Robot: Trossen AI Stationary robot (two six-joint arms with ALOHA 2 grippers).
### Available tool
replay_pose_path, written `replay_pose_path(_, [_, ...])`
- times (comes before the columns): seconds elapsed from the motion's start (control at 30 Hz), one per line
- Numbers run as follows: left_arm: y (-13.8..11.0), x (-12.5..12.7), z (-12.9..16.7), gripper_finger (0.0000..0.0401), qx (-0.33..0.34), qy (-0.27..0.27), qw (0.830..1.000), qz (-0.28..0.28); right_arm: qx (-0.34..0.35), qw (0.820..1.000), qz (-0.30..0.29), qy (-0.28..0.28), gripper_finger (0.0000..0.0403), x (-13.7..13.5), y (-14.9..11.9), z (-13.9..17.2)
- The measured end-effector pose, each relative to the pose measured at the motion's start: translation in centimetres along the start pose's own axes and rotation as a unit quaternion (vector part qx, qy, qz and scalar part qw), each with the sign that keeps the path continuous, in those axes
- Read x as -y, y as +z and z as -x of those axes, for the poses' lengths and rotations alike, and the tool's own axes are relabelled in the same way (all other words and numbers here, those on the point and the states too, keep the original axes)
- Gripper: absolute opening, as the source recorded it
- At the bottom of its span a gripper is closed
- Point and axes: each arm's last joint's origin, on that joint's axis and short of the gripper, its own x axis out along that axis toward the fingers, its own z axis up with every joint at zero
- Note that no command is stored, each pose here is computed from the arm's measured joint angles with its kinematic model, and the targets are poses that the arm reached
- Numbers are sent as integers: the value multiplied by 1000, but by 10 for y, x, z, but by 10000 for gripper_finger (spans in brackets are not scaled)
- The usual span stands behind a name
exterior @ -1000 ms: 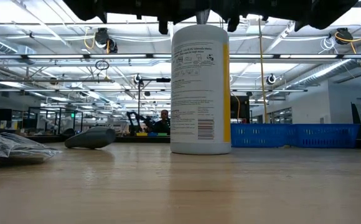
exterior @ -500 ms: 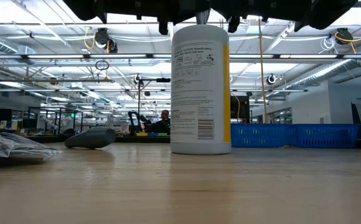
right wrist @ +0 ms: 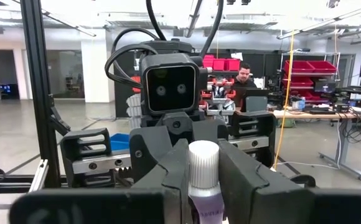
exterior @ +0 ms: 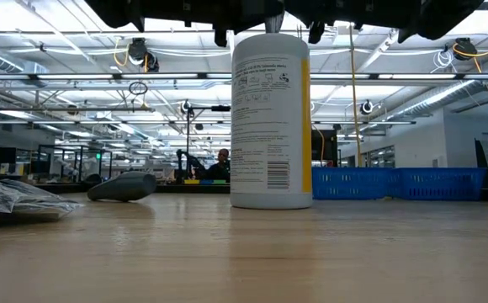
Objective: Pick & Place Travel size toiletries
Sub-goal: Put the white toothpaste into the left yellow bin
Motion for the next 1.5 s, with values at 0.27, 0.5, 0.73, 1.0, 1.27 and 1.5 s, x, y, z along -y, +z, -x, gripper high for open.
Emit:
replay_pose_path(0.27, [2,-2,1,43,1,15,1000,-20,-2,1000,7,-13,49,9,3,3])
replay_pose_path(0.5, [4,-5,4,134,-14,29,999,-13,-11,1000,9,-21,49,12,2,4])
replay_pose_path(0.73, [10,-7,12,211,-41,42,998,-14,-11,999,9,-43,49,24,2,5])
replay_pose_path(1.0, [26,-13,32,229,-83,73,994,4,-33,995,10,-96,49,52,-1,11])
replay_pose_path(1.27, [17,-14,46,230,-176,87,980,37,-81,979,13,-188,49,94,-8,25])
replay_pose_path(1.5, [4,-10,53,230,-246,90,963,55,-142,951,12,-276,49,125,-17,44])
